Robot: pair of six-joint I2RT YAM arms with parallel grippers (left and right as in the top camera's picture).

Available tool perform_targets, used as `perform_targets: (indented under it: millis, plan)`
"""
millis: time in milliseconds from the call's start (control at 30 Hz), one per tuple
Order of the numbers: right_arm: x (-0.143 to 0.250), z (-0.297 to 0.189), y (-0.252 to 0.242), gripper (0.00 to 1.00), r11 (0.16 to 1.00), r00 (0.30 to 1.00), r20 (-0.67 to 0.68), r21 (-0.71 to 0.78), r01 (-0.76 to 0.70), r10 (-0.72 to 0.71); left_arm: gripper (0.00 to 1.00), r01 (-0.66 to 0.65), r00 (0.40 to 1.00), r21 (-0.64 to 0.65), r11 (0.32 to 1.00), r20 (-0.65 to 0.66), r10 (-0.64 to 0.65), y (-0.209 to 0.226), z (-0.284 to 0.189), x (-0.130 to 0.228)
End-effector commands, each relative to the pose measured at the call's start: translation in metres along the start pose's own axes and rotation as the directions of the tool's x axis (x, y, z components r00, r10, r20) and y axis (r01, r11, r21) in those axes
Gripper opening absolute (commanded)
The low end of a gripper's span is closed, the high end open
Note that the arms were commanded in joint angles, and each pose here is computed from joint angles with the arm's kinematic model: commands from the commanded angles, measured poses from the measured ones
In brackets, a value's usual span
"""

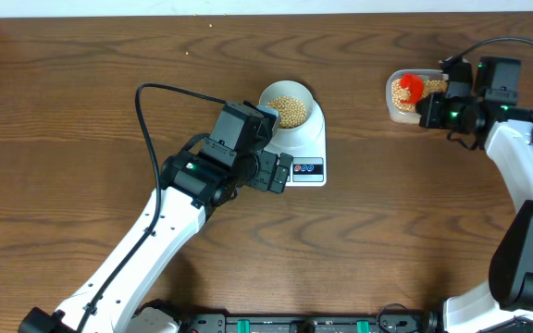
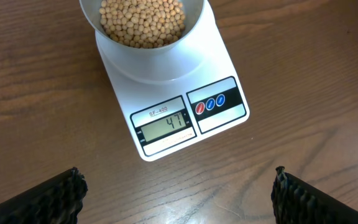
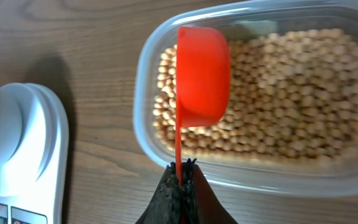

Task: Scoop item into bowl and weigh 50g on scale
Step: 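Dip the red scoop into the chickpeas with the right gripper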

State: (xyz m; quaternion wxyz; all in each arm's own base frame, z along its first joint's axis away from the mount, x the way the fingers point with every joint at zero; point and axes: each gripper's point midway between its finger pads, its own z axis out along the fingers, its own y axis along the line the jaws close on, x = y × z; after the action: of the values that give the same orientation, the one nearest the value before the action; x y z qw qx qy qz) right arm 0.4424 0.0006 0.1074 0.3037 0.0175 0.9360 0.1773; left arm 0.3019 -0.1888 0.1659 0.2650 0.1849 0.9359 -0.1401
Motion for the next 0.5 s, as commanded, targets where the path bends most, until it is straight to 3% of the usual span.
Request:
perform_targets:
  millis: [0,467]
  plan:
    - [-0.013,-0.014,-0.006,0.01,0.999,0.999,0.044,-0.029,-0.028,0.029,0.97,0.003,1.000,-0.007,1.000,-0.016,-0.003,0.001,0.003,0.005]
    - [-0.026,-0.048,0.014,0.01,0.939,0.991,0.103,-0.339,-0.049,0.089,0.98,0.003,1.000,-0.007,1.000,-0.016,-0.003,0.001,0.003,0.005]
